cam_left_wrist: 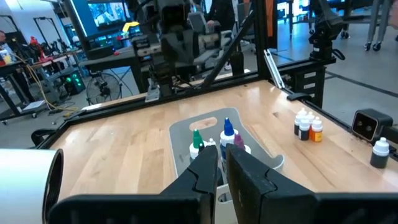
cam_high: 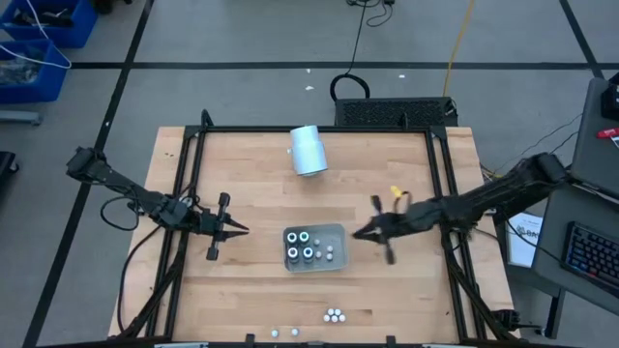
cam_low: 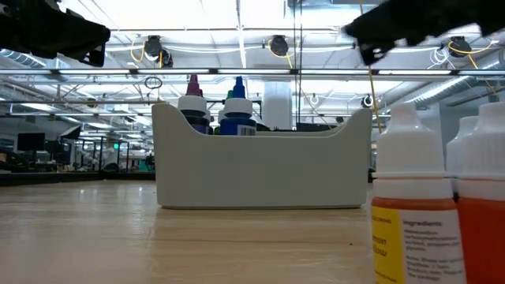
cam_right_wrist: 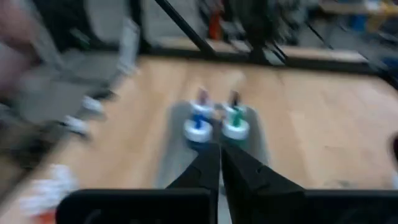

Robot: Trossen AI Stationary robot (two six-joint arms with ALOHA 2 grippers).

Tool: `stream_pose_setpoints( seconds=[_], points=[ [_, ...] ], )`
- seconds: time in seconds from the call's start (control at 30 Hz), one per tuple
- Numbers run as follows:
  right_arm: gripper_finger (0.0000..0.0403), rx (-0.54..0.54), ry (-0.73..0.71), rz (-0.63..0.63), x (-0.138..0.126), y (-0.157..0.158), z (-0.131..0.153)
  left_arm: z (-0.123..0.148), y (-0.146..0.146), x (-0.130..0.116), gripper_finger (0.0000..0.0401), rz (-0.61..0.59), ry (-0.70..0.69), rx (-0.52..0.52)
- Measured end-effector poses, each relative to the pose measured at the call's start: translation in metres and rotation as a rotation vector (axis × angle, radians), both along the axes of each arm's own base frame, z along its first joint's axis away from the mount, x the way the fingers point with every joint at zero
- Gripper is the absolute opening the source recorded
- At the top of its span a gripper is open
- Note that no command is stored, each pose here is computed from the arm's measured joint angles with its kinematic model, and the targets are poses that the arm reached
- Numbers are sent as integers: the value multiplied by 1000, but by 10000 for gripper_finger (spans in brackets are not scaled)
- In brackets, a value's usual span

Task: Pick & Place food coloring
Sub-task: Put the small blue food coloring into the gray bin

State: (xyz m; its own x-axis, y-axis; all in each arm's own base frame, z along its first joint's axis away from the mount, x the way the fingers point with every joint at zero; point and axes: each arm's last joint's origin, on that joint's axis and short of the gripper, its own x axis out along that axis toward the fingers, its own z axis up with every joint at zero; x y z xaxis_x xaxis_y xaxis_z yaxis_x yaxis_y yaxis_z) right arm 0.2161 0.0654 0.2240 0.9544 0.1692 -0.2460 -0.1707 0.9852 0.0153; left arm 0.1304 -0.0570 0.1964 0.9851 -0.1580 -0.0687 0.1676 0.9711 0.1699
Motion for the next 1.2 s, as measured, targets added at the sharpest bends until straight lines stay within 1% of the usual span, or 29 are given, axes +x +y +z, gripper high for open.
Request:
stream_pose_setpoints(
  seconds=[0.07, 0.2, 0.3, 0.4, 0.5, 0.57, 0.67, 0.77, 0.87, 0.93, 1.0, 1.1, 1.2],
  points=[
    [9, 43, -94, 30, -24, -7, -5, 0, 0, 0, 42, 0, 1, 1],
    [2, 109, -239, 24, -62, -19, -21, 0, 0, 0, 42, 0, 0, 6],
    [2, 147, -332, 25, -81, -25, -29, 0, 0, 0, 42, 0, 0, 7],
    [1, 161, -359, 12, -91, -29, -40, 0, 0, 0, 42, 0, 1, 7],
    [1, 173, -397, -2, -95, -31, -37, 0, 0, 0, 42, 0, 3, 5],
    [1, 170, -394, -2, -96, -31, -37, 0, 0, 0, 42, 1, 4, 2],
    [1, 144, -344, -7, -94, -31, -42, -1, 0, 0, 42, 0, 6, 3],
    [1, 116, -348, -4, -94, -30, -43, -1, 0, 0, 42, 0, 10, 13],
    [1, 75, -335, 1, -93, -30, -45, -1, 0, 0, 42, 12, 14, -5],
    [1, 56, -323, 3, -92, -30, -46, -5, 2, 1, 42, 78, 47, -51],
    [1, 22, -307, 6, -92, -30, -48, -12, 4, 2, 42, 151, 108, -40],
    [1, -26, -305, 11, -92, -30, -49, -21, 3, 6, 42, 160, 177, -38],
    [1, -34, -308, 12, -92, -30, -49, -18, -1, 15, 42, 181, 218, -90]
  ],
)
